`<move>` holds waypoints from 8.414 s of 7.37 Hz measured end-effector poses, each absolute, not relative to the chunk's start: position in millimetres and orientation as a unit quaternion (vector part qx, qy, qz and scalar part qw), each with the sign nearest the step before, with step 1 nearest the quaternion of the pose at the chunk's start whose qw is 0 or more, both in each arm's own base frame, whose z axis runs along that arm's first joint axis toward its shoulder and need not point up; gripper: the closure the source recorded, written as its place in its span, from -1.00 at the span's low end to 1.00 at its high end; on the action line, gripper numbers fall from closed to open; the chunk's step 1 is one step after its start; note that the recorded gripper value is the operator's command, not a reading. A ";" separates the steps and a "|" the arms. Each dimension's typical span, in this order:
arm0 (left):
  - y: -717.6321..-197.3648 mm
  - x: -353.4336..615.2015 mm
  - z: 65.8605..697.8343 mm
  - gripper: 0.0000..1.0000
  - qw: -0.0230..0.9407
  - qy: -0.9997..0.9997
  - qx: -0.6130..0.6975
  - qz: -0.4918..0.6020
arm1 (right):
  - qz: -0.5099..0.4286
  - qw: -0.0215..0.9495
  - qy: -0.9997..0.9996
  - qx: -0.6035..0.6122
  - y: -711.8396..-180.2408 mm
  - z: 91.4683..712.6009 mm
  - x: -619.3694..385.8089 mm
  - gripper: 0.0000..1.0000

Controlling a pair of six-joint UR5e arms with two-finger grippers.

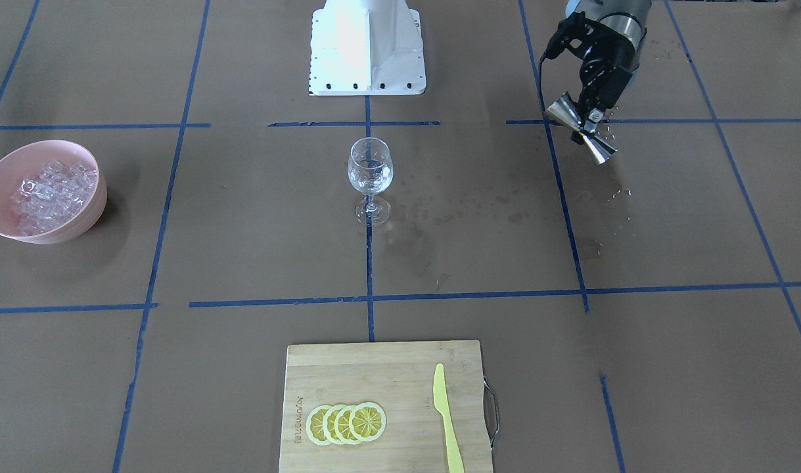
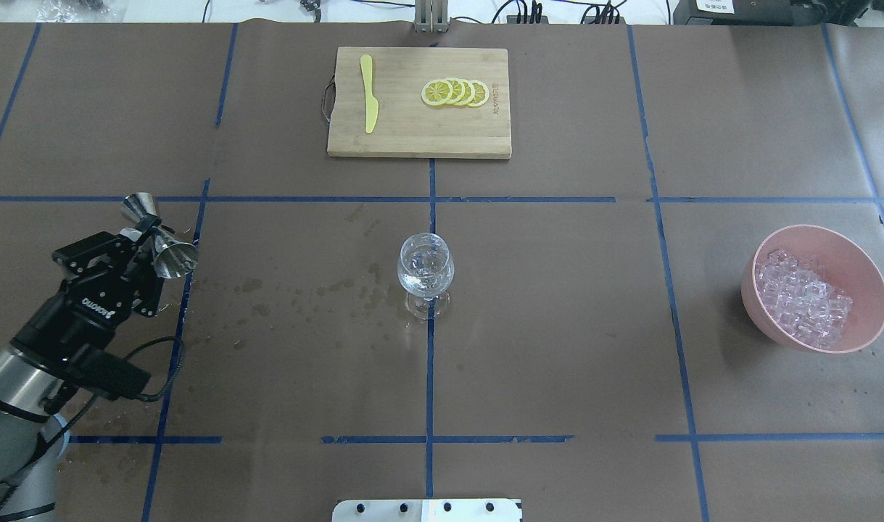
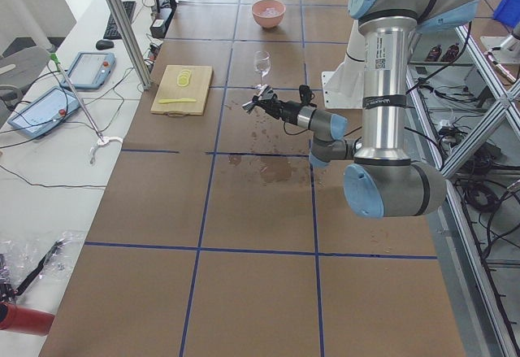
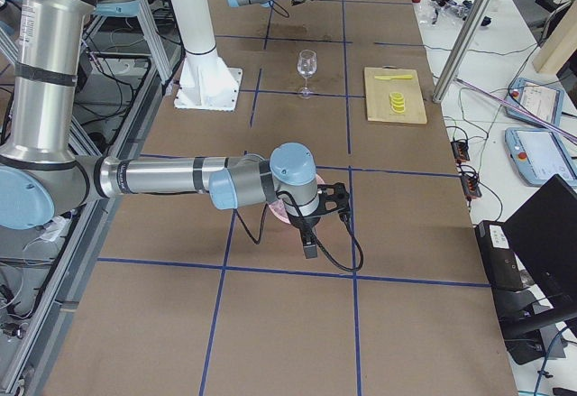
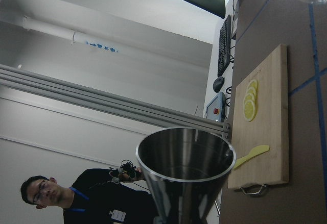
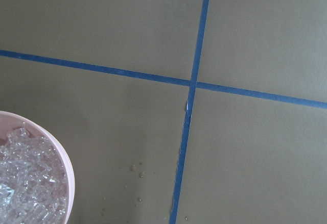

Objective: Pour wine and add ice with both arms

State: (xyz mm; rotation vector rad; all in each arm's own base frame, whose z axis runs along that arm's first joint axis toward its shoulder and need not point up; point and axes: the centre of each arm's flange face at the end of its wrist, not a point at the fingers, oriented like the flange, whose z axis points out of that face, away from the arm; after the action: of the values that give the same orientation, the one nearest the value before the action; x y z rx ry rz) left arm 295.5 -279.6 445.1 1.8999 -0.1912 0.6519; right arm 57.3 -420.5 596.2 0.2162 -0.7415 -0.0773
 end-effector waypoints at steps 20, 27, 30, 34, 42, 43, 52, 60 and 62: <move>-255.6 291.9 589.0 1.00 0.650 0.478 0.590 -0.001 | -0.041 0.925 -0.361 0.114 -420.9 587.2 57.5 -1.00; -262.6 325.2 602.2 1.00 0.663 0.460 0.590 -0.010 | -0.040 0.925 -0.361 0.112 -420.6 588.6 57.5 -1.00; -264.0 336.8 594.7 1.00 0.671 0.448 0.591 0.004 | -0.040 0.925 -0.361 0.112 -420.3 589.2 57.5 -1.00; -263.9 342.9 591.5 1.00 0.672 0.448 0.589 0.008 | -0.040 0.925 -0.361 0.111 -419.8 590.2 57.5 -1.00; -260.5 350.3 588.6 1.00 0.669 0.463 0.581 0.021 | -0.040 0.925 -0.361 0.110 -418.6 591.4 57.5 -1.00; -260.4 350.5 588.9 1.00 0.669 0.464 0.580 0.022 | -0.040 0.925 -0.361 0.110 -418.7 591.4 57.5 -1.00; -258.5 351.5 592.5 0.76 0.671 0.467 0.576 0.031 | -0.039 0.925 -0.361 0.111 -419.3 590.6 58.2 -1.00; -258.8 350.1 586.5 -0.99 0.664 0.476 0.576 0.022 | -0.039 0.925 -0.361 0.113 -420.3 588.9 58.7 -1.00; -260.9 346.3 578.0 -0.99 0.658 0.478 0.582 0.007 | -0.039 0.925 -0.361 0.113 -420.9 588.2 58.8 -1.00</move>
State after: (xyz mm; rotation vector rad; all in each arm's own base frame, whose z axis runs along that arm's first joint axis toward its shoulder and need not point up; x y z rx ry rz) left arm 346.3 -260.9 578.0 1.3172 1.0823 0.0169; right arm 58.8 -420.9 588.2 0.2327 -0.7401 -0.0798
